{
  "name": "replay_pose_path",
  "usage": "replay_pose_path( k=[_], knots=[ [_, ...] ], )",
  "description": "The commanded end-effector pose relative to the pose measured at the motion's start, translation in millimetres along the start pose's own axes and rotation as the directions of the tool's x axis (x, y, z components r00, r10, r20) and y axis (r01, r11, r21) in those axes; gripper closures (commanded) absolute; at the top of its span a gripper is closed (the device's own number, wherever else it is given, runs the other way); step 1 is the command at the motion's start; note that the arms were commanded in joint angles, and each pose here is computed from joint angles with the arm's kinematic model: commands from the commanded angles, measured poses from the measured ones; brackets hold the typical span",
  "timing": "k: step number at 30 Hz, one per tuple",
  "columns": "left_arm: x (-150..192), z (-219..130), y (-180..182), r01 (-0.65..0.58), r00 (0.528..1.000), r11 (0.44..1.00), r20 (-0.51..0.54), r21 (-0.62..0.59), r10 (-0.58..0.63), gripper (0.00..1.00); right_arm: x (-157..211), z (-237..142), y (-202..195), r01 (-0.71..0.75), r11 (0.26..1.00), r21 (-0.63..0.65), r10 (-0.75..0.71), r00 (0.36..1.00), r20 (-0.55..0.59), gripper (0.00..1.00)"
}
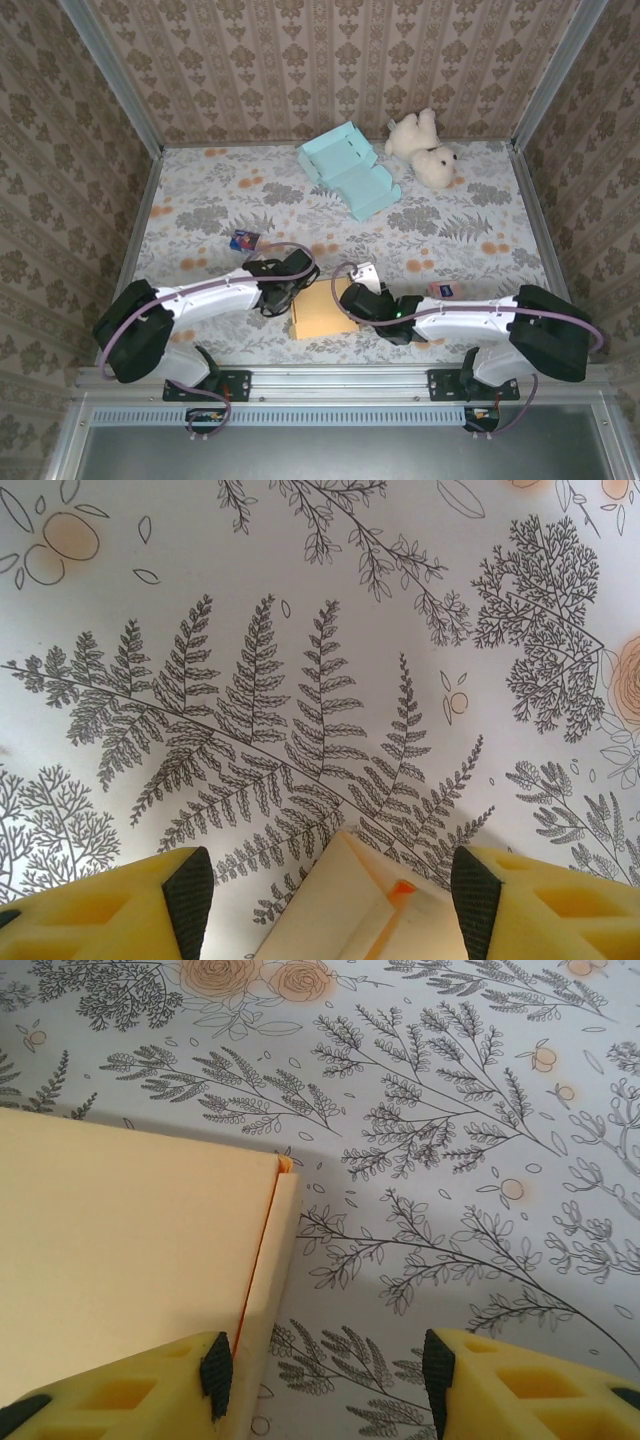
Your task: Fold the paper box
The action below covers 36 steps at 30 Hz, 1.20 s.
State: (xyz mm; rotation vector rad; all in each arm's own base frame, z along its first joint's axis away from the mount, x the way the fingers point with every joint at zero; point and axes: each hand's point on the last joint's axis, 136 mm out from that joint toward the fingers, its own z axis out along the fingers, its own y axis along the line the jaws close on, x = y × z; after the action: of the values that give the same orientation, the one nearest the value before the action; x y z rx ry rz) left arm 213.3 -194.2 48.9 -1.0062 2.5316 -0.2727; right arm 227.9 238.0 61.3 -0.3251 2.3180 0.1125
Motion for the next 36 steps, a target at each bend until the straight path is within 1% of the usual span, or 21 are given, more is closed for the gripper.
replay_pose_path(
  k=[1, 7, 14, 20, 24, 30, 31, 34, 36],
  knots=[
    [-3, 6, 6, 0.006, 0.999, 1.0, 0.039, -0.023, -0.005, 0.33, 3, 8, 2, -0.03, 0.999, 0.015, 0.03, 0.999, 0.02, 0.44],
    [1, 19, 5, -0.007, 0.999, 0.999, 0.038, -0.033, 0.009, 0.34, 6, 17, 3, -0.057, 0.998, 0.025, 0.056, 0.998, 0.033, 0.44],
    [-5, 32, -9, -0.018, 0.999, 0.999, 0.045, -0.037, 0.019, 0.35, 0, 23, -3, -0.103, 0.994, 0.026, 0.101, 0.993, 0.057, 0.44],
    [-23, 37, -42, -0.035, 0.997, 0.999, 0.072, -0.01, 0.036, 0.35, -8, 33, -11, -0.174, 0.984, -0.024, 0.175, 0.983, 0.052, 0.44],
    [-35, 44, -68, -0.052, 0.996, 0.999, 0.078, 0.009, 0.051, 0.36, -18, 35, -20, -0.237, 0.97, -0.057, 0.241, 0.968, 0.07, 0.44],
    [-43, 58, -106, -0.091, 0.992, 0.995, 0.086, 0.037, 0.087, 0.36, -39, 26, -32, -0.287, 0.955, -0.081, 0.296, 0.946, 0.131, 0.44],
    [-45, 59, -110, -0.096, 0.992, 0.995, 0.091, 0.04, 0.092, 0.37, -47, 20, -33, -0.296, 0.95, -0.098, 0.308, 0.939, 0.153, 0.44],
    [-55, 55, -120, -0.102, 0.988, 0.993, 0.121, 0.053, 0.095, 0.37, -56, 13, -39, -0.289, 0.952, -0.098, 0.302, 0.94, 0.16, 0.42],
    [-65, 47, -121, -0.115, 0.981, 0.992, 0.161, 0.061, 0.104, 0.37, -59, 8, -42, -0.285, 0.953, -0.105, 0.299, 0.942, 0.155, 0.4]
  ],
)
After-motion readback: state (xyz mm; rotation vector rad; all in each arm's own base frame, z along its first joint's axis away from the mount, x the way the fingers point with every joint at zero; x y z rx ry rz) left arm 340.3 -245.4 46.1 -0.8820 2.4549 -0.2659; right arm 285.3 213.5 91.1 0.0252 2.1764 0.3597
